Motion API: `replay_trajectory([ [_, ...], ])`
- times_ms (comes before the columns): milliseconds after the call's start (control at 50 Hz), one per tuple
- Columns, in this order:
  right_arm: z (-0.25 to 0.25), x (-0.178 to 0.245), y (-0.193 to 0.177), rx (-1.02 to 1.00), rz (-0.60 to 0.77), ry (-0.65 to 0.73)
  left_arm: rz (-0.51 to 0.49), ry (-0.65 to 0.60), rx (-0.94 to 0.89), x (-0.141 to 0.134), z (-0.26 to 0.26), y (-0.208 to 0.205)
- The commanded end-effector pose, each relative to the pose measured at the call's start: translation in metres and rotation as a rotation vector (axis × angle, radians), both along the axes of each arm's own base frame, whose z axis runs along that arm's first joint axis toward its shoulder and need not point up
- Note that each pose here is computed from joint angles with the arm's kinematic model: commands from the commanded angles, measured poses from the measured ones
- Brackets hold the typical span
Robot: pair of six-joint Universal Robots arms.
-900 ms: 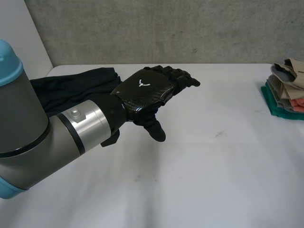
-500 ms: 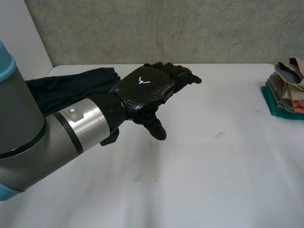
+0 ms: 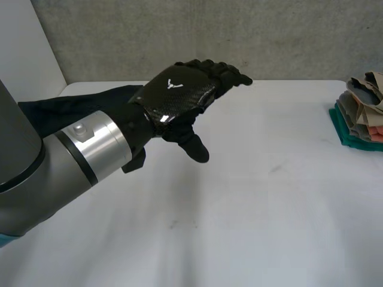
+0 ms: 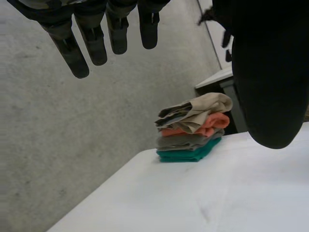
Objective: Fold the laundry.
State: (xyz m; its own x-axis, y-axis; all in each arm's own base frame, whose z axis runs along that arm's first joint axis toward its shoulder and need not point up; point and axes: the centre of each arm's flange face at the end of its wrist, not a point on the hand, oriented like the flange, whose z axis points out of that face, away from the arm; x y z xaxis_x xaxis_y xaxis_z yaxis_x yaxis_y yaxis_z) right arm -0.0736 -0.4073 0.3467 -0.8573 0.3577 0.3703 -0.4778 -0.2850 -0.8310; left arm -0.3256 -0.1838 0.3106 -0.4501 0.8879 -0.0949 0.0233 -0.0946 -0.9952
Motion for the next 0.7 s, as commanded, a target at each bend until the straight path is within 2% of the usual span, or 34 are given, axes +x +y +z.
replay_trajectory([
  [20, -0.006, 0.157, 0.055, -0.036, 0.502, 0.000, 0.241, 0.051, -0.075, 0.018, 0.013, -0.040],
  [60, -0.040, 0.227, 0.084, -0.014, 0.702, 0.087, 0.398, 0.077, -0.124, 0.033, 0.019, -0.069],
  [100, -0.055, 0.254, 0.099, -0.004, 0.762, 0.136, 0.480, 0.078, -0.138, 0.044, 0.015, -0.092],
  [120, -0.083, 0.284, 0.117, 0.051, 0.826, 0.207, 0.510, 0.070, -0.142, 0.049, 0.012, -0.103],
  [180, -0.122, 0.300, 0.126, 0.158, 0.830, 0.290, 0.635, -0.016, -0.152, 0.081, -0.014, -0.155],
  [200, -0.133, 0.300, 0.127, 0.194, 0.816, 0.309, 0.696, -0.070, -0.158, 0.100, -0.028, -0.180],
  [280, -0.162, 0.296, 0.128, 0.332, 0.740, 0.336, 0.788, -0.214, -0.169, 0.137, -0.066, -0.225],
  [340, -0.170, 0.291, 0.129, 0.406, 0.689, 0.308, 0.793, -0.309, -0.169, 0.147, -0.103, -0.250],
  [380, -0.173, 0.287, 0.129, 0.433, 0.665, 0.287, 0.789, -0.336, -0.172, 0.150, -0.117, -0.261],
  [480, -0.183, 0.284, 0.127, 0.480, 0.654, 0.235, 0.788, -0.349, -0.128, 0.183, -0.151, -0.288],
  [580, -0.188, 0.283, 0.129, 0.506, 0.655, 0.208, 0.723, -0.343, -0.101, 0.183, -0.169, -0.293],
  [680, -0.189, 0.282, 0.129, 0.511, 0.653, 0.203, 0.670, -0.362, -0.003, 0.180, -0.181, -0.283],
  [700, -0.189, 0.281, 0.129, 0.511, 0.652, 0.201, 0.635, -0.368, 0.040, 0.177, -0.183, -0.277],
])
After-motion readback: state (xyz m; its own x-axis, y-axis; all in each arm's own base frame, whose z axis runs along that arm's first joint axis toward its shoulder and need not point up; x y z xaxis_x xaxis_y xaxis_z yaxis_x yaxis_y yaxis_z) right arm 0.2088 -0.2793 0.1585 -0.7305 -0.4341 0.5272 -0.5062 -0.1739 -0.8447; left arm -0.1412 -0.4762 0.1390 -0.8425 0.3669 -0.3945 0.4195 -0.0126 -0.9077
